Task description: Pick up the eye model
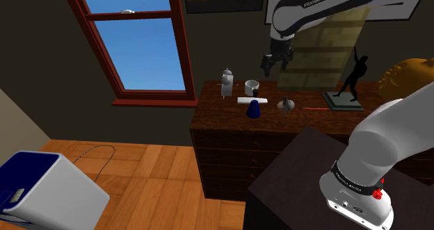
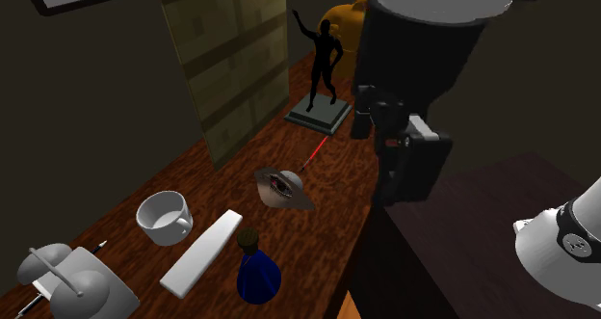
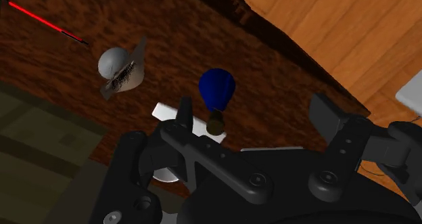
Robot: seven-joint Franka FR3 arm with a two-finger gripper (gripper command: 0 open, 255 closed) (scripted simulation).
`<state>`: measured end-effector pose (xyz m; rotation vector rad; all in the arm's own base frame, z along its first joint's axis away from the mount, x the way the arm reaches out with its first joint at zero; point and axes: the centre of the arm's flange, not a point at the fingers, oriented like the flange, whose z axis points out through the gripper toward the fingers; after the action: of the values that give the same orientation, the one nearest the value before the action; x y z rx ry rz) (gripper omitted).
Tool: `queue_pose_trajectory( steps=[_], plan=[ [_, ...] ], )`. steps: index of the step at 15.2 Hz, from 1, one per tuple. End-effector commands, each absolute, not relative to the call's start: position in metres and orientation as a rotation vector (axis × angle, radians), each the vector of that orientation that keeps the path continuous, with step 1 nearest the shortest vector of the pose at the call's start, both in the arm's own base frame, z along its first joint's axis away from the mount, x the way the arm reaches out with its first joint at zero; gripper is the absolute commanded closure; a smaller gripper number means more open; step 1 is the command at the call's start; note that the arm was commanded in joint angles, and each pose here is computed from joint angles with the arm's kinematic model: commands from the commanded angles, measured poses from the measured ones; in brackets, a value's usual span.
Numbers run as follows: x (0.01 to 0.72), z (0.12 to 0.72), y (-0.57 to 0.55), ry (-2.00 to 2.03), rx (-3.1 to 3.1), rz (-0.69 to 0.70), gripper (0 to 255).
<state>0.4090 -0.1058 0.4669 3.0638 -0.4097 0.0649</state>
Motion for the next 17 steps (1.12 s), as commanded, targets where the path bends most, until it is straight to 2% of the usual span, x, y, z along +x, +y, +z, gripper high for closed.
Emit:
queue_pose_trajectory(
  steps=[1,17],
  plan=[
    [0.416,0.446,-0.121,-0.473,3.051,0.057,0],
    [0.451,0.292,-0.261,-0.954,2.911,-0.015,0]
  ],
)
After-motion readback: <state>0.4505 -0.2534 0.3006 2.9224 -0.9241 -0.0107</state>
